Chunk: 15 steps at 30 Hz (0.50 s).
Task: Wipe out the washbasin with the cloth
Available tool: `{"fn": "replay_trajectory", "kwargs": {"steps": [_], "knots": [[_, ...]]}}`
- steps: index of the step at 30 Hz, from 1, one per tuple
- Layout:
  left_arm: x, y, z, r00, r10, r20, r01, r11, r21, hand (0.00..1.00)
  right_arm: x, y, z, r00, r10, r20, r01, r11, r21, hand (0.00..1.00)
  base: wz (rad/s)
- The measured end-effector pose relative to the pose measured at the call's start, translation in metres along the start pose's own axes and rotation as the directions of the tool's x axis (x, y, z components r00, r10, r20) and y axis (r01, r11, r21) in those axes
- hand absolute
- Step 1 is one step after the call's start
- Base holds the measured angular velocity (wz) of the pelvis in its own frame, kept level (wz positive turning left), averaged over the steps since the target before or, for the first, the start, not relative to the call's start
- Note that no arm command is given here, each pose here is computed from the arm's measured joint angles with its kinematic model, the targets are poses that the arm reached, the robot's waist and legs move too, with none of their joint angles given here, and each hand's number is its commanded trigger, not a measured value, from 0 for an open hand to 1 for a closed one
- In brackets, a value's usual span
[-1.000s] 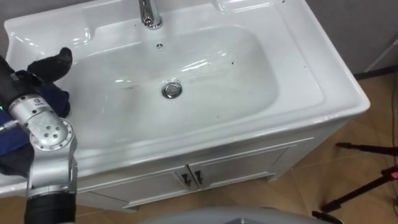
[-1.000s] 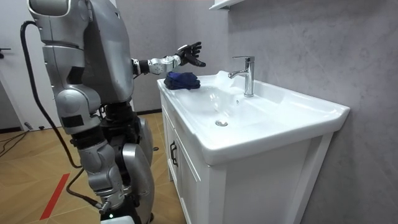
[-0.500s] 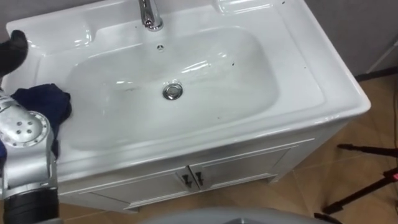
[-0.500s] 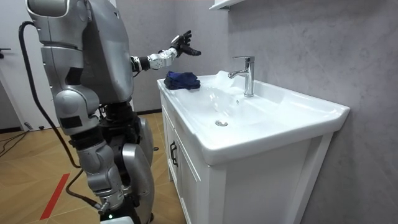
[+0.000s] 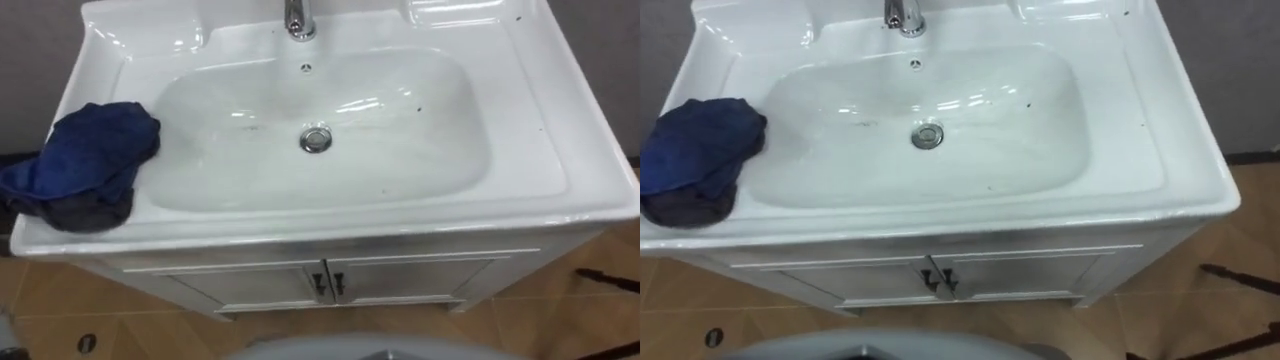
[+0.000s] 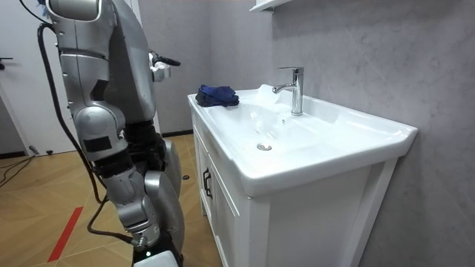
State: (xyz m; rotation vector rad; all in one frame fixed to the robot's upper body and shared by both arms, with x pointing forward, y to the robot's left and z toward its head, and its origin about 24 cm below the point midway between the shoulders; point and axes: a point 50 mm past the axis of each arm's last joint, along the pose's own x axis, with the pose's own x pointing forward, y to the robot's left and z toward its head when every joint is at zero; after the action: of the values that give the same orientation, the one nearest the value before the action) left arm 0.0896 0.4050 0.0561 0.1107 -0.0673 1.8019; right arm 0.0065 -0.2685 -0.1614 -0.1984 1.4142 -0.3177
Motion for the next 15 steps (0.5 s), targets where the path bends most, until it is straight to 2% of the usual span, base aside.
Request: {"fn": "replay_trajectory", "kwargs": {"steps": [2,6,8,9,11,12,14,15], "knots": [[0.003,0.011,-0.009,0.999,0.033,-0.031,-0.032,0.999,0.033,0.00,0.000,-0.001,-0.001,1.000,-0.001,-0.006,0.001,1.000,-0.001,0.00,0.11],[0.012,0.044,-0.049,0.965,0.153,-0.211,-0.127,0.983,0.132,0.00,0.000,-0.005,-0.002,0.999,-0.004,-0.036,0.004,1.000,-0.005,0.00,0.10],[0.013,0.071,-0.073,0.924,0.236,-0.299,-0.173,0.959,0.223,0.00,0.000,-0.006,-0.002,0.999,-0.007,-0.039,0.007,1.000,-0.007,0.00,0.02],[0.012,0.079,-0.079,0.916,0.256,-0.308,-0.179,0.950,0.256,0.00,0.000,-0.006,-0.001,0.999,-0.007,-0.039,0.006,1.000,-0.008,0.00,-0.03],[0.005,0.105,-0.100,0.881,0.326,-0.341,-0.192,0.908,0.371,0.00,0.000,-0.006,-0.002,0.999,-0.001,-0.045,0.000,1.000,-0.009,0.00,0.00],[0.003,0.112,-0.105,0.873,0.343,-0.348,-0.191,0.895,0.402,0.00,0.000,-0.006,-0.002,0.999,0.000,-0.044,0.000,1.000,-0.009,0.00,0.06],[-0.012,0.138,-0.123,0.837,0.398,-0.376,-0.178,0.847,0.501,0.00,0.000,-0.007,-0.001,0.999,0.001,-0.044,-0.001,1.000,-0.013,0.00,0.08],[-0.017,0.143,-0.126,0.829,0.406,-0.386,-0.169,0.838,0.519,0.00,0.000,-0.008,-0.001,0.999,0.001,-0.045,-0.001,1.000,-0.011,0.00,0.16]]}}
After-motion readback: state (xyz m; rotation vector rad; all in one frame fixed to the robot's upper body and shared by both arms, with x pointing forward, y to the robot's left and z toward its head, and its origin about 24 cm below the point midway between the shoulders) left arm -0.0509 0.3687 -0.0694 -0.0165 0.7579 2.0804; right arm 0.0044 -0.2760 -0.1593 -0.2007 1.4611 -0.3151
